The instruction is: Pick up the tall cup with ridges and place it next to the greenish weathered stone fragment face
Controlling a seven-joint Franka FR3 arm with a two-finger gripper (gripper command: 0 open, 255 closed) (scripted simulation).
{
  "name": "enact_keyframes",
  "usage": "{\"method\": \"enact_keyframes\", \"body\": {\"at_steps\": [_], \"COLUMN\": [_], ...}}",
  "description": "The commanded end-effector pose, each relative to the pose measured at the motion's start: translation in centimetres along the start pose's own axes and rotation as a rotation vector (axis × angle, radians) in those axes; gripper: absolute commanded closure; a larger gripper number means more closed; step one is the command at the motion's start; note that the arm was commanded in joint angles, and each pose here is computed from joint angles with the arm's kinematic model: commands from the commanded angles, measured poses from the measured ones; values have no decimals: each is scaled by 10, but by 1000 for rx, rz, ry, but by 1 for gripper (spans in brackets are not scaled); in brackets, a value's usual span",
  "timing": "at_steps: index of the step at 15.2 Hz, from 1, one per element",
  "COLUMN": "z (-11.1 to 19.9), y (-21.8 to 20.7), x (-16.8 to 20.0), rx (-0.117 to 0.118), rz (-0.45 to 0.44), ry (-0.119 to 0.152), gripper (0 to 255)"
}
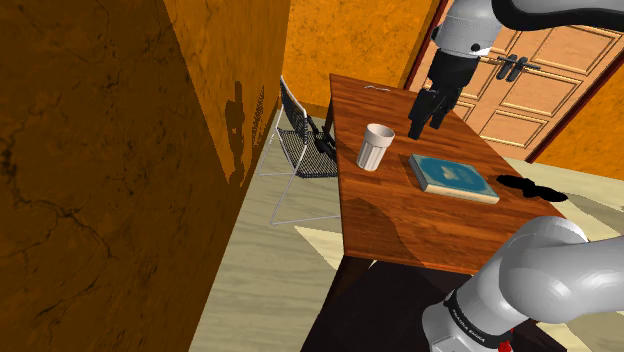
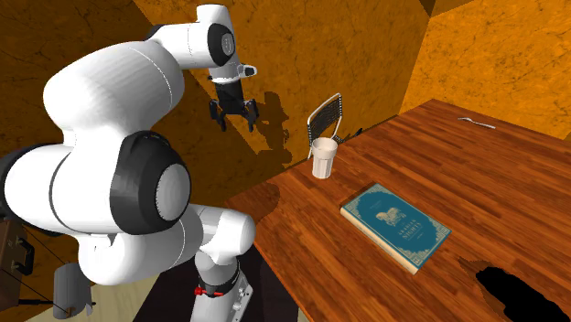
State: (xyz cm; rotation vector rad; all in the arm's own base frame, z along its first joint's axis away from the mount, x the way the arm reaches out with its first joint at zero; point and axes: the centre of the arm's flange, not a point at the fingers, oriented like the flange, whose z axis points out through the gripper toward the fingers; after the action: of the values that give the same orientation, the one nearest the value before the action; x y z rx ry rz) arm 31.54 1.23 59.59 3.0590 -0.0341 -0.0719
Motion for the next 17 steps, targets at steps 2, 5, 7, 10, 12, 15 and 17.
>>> {"method": "enact_keyframes", "body": {"at_steps": [2, 5, 7, 10, 12, 15, 17], "z": [6, 23, 35, 53, 65, 83, 95], "y": [8, 32, 48, 72, 88, 111, 127], "x": [9, 36, 54, 81, 99, 126, 144], "rx": [1, 4, 6, 10, 12, 15, 17], "rz": [0, -1, -1, -2, -2, -3, -4], "ry": [-1, -4, -6, -8, -10, -13, -15], "gripper": [0, 0, 0, 0, 0, 0, 0]}}
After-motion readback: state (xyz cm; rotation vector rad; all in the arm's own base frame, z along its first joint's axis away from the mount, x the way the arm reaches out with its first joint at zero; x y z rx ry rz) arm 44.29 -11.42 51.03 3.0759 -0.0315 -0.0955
